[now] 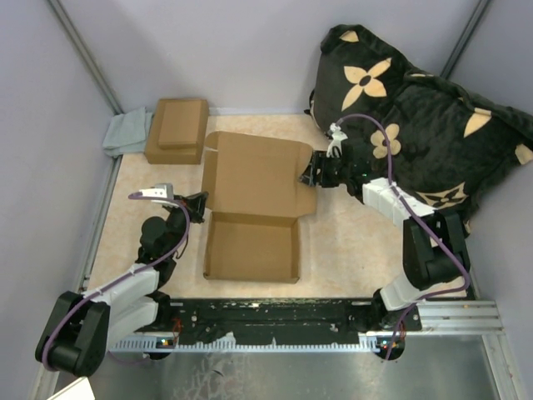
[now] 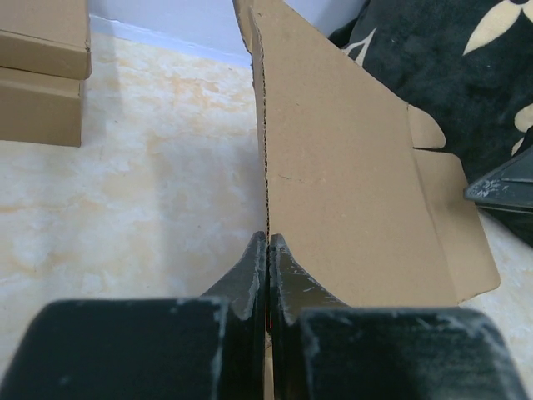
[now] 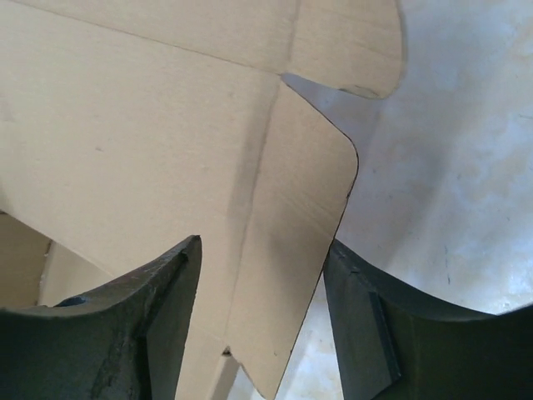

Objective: Fold the paper box

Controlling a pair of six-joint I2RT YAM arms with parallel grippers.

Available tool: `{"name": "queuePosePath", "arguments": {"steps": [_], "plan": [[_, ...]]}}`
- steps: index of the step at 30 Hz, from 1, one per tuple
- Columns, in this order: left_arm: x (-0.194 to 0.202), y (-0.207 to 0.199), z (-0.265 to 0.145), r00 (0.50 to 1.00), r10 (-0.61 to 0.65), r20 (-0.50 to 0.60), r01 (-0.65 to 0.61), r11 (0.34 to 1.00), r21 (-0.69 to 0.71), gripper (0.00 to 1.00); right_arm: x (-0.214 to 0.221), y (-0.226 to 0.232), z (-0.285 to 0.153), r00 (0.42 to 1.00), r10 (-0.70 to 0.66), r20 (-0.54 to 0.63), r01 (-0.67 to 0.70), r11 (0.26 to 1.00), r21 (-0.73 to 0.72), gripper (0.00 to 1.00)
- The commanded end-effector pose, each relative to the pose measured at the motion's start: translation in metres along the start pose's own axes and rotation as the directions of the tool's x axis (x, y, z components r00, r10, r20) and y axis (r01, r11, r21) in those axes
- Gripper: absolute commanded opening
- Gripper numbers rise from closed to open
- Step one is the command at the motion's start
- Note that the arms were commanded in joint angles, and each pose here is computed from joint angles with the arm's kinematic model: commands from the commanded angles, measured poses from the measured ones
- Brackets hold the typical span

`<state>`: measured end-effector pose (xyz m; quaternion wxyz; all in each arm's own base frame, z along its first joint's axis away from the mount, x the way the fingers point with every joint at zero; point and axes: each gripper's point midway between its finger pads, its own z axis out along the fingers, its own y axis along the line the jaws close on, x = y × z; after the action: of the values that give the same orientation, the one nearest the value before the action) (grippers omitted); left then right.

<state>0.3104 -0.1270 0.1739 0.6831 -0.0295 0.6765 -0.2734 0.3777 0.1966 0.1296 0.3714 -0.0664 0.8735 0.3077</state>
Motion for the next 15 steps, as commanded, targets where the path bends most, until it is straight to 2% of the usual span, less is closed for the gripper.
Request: {"name": "queuePosePath", "arguments": {"steps": [1, 7, 11, 13, 15], "plan": [[-0.018, -0.014, -0.001, 0.998, 0.003, 0.069, -0.007, 0.998, 0.057, 0.0, -0.05, 0.048, -0.022, 0.992, -0.061, 0.111, 0.075, 0.989, -0.124, 0.59], [-0.023, -0.018, -0.002, 0.997, 0.001, 0.076, -0.007, 0.997, 0.072, 0.0, -0.057, 0.054, -0.021, 0.99, -0.113, 0.085, 0.119, 0.991, -0.068, 0.58], [-0.025, -0.02, -0.005, 0.996, 0.004, 0.085, -0.011, 0.996, 0.084, 0.0, -0.052, 0.044, -0.008, 0.994, -0.104, 0.026, 0.105, 0.994, -0.037, 0.57], [-0.027, -0.021, -0.006, 0.996, 0.007, 0.091, -0.015, 0.996, 0.085, 0.0, -0.05, 0.038, -0.003, 0.995, -0.097, -0.001, 0.097, 0.995, -0.012, 0.53], [-0.028, -0.02, -0.006, 0.995, 0.008, 0.095, -0.016, 0.996, 0.082, 0.0, -0.05, 0.036, 0.0, 0.996, -0.091, -0.01, 0.091, 0.996, -0.006, 0.44]]}}
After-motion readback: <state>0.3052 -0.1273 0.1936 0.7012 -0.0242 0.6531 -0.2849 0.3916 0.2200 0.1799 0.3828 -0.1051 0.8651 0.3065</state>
